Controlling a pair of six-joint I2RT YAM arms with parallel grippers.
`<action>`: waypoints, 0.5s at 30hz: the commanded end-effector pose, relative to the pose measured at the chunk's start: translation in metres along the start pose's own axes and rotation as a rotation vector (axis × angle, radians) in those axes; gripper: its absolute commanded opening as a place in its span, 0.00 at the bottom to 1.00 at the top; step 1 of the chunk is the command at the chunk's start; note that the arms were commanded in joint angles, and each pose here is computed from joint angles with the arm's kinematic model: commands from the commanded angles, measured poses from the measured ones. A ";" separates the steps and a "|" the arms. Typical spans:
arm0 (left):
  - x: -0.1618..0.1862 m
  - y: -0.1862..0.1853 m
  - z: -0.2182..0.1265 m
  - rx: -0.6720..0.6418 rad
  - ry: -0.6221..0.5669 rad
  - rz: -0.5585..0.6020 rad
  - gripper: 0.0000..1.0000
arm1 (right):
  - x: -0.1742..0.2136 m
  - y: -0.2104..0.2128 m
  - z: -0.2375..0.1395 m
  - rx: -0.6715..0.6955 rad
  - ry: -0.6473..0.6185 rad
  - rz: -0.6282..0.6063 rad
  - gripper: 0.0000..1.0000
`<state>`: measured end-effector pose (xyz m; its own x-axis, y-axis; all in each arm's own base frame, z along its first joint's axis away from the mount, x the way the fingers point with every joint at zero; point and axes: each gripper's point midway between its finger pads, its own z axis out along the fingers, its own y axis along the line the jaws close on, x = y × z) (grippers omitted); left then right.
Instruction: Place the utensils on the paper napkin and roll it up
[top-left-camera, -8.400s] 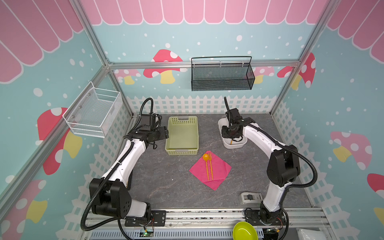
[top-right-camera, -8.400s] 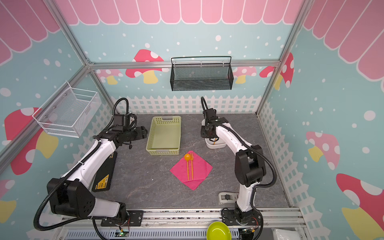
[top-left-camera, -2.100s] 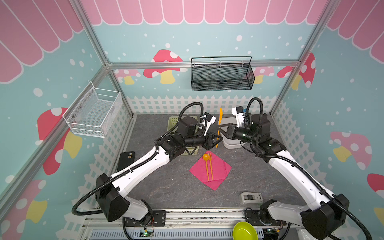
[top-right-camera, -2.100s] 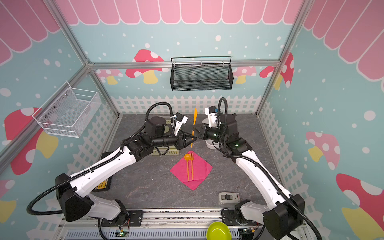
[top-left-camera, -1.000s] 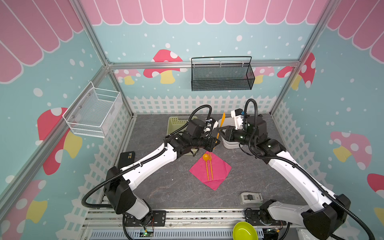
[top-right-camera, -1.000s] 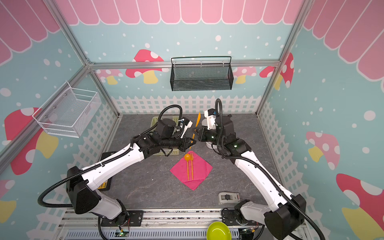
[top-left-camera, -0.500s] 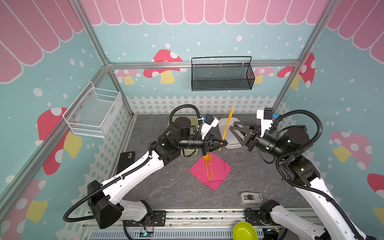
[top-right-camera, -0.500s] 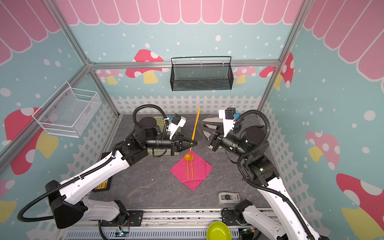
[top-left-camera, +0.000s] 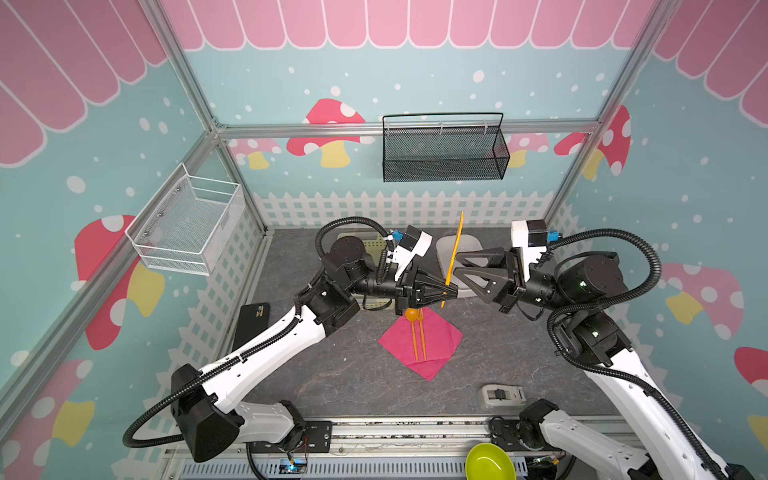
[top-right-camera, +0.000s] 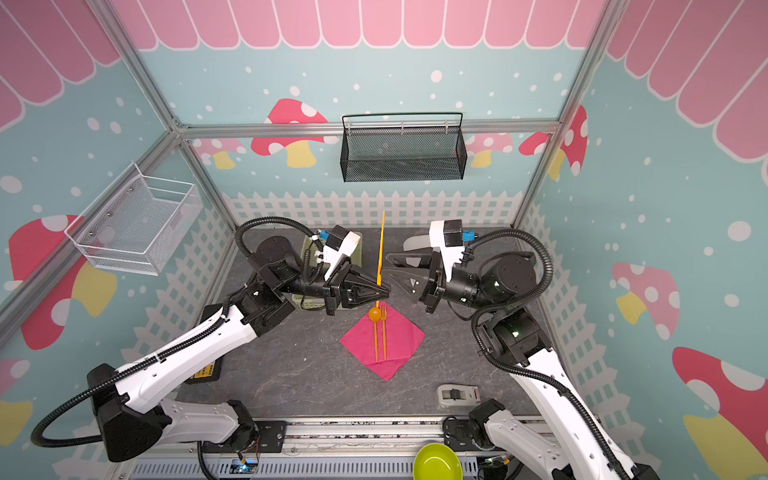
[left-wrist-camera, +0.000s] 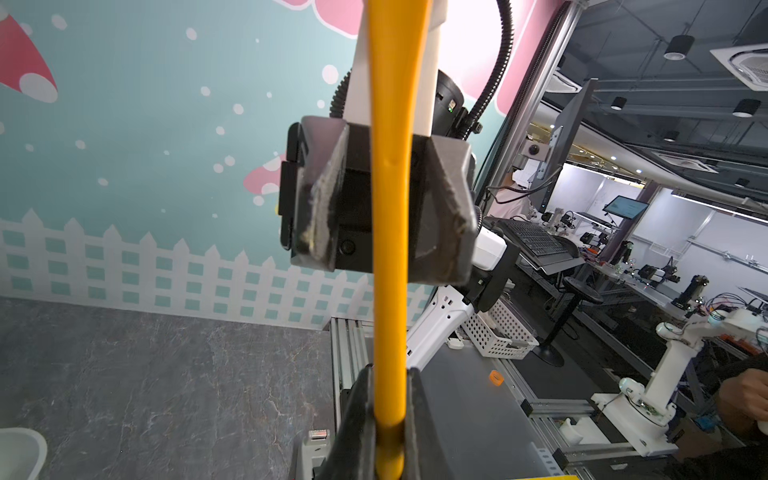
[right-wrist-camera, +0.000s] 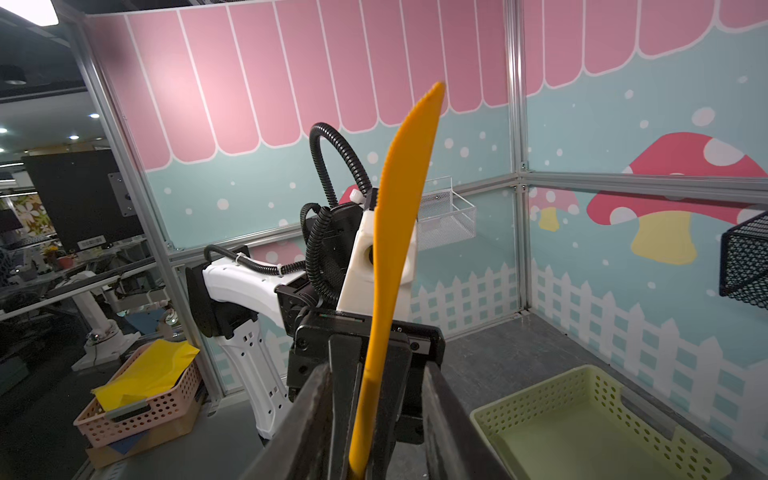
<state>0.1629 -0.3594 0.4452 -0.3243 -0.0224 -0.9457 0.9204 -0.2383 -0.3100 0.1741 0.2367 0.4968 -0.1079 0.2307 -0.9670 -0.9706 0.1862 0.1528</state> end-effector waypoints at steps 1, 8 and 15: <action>-0.004 -0.006 -0.001 0.029 -0.016 0.014 0.00 | 0.003 0.007 0.004 -0.067 0.005 0.001 0.37; -0.004 -0.001 0.000 0.014 -0.017 0.005 0.00 | 0.008 0.003 0.009 -0.081 0.020 0.033 0.34; -0.002 0.005 -0.001 -0.024 -0.012 -0.003 0.00 | 0.016 -0.002 0.012 -0.092 0.045 0.074 0.27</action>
<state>0.1656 -0.3593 0.4473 -0.3355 -0.0316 -0.9415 0.9189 -0.2312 -0.3197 0.1795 0.2484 0.4864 -0.1794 0.2045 -0.9623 -0.9722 0.1125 0.2051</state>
